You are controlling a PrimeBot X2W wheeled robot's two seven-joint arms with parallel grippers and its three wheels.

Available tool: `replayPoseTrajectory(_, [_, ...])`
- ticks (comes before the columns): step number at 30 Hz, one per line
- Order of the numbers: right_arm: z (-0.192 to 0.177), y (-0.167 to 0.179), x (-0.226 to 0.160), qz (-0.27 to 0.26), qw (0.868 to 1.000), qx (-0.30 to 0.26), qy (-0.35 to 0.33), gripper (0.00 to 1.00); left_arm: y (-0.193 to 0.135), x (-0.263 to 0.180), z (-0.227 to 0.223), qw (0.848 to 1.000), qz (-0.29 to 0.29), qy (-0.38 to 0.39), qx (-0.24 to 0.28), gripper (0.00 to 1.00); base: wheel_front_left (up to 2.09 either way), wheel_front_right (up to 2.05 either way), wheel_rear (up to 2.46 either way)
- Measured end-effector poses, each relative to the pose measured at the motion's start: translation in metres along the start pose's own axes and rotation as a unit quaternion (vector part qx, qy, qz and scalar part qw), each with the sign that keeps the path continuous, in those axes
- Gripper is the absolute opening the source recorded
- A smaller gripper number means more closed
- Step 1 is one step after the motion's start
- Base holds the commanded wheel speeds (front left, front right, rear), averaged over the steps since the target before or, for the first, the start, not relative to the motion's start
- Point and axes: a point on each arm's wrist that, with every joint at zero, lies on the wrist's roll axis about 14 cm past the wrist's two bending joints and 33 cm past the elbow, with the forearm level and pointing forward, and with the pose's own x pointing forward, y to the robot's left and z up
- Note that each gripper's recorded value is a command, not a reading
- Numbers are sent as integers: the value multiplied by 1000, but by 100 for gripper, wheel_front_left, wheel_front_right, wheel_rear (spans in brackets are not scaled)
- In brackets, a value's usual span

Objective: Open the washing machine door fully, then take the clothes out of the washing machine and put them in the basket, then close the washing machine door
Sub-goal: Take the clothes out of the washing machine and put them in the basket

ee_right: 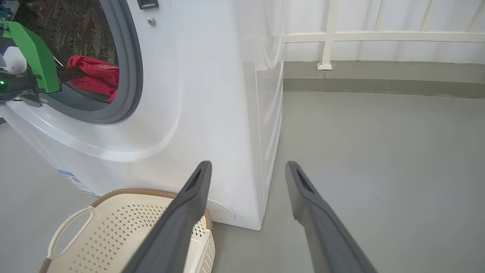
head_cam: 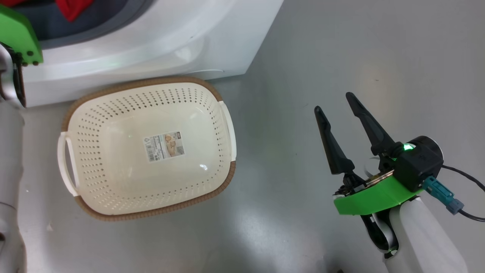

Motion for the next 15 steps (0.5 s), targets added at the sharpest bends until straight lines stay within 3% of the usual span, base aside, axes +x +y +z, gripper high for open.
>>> replayPoseTrajectory(15, [24, 9, -4, 9, 1000, 1, -30, 100, 9, -41, 23, 987, -5, -75, -142, 0, 0, 0, 0])
